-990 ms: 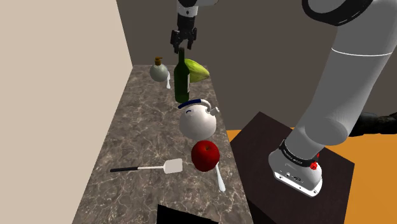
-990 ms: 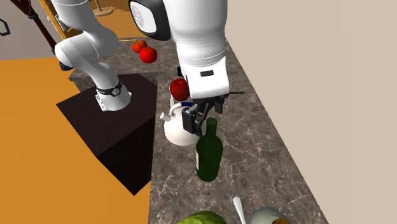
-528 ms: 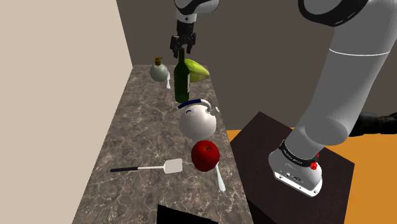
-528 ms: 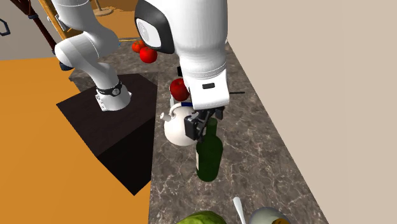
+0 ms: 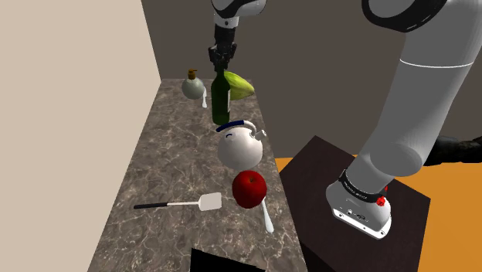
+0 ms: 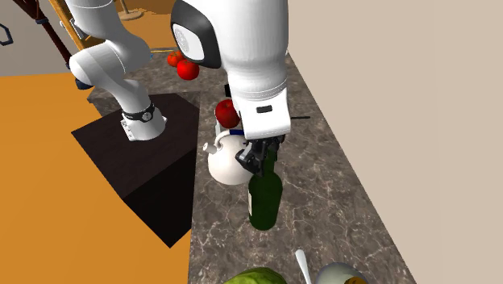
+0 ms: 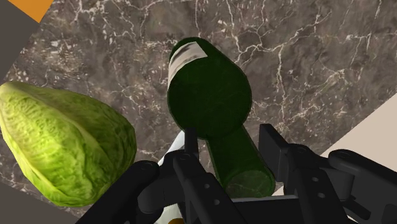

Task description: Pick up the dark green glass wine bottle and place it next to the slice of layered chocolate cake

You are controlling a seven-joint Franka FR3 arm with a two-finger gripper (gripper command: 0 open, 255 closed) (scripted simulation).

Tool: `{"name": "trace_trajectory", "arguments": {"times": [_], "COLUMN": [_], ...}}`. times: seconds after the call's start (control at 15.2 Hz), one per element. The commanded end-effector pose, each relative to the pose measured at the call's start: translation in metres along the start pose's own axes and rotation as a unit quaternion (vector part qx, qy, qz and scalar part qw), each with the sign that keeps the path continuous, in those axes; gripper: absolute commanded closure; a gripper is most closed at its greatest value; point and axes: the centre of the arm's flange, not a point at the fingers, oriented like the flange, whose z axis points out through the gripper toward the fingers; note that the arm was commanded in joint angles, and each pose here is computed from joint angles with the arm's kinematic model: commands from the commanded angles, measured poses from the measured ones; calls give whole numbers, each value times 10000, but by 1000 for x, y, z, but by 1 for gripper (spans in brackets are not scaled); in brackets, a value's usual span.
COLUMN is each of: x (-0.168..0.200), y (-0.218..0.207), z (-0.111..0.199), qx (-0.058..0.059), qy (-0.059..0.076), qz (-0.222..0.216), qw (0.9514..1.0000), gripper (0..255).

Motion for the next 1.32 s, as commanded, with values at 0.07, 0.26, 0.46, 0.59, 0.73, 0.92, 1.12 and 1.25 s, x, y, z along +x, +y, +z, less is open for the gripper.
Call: {"name": "trace_trajectory", "arguments": {"times": [0.07, 0.26, 0.46, 0.59, 0.73, 0.92, 1.12, 1.25], "x": [0, 0, 0, 1, 2, 4, 5, 6], "y": [0, 0, 0, -1, -2, -3, -4, -4], "z": [0, 0, -5, -16, -26, -42, -58, -68], "qx": [0, 0, 0, 0, 0, 0, 0, 0], "qy": [-1, -1, 0, 0, 0, 0, 0, 0], "qz": [0, 0, 0, 0, 0, 0, 0, 0], "qw": [10000, 10000, 10000, 10000, 10000, 10000, 10000, 10000], "gripper": [255, 255, 255, 255, 255, 255, 255, 255]}}
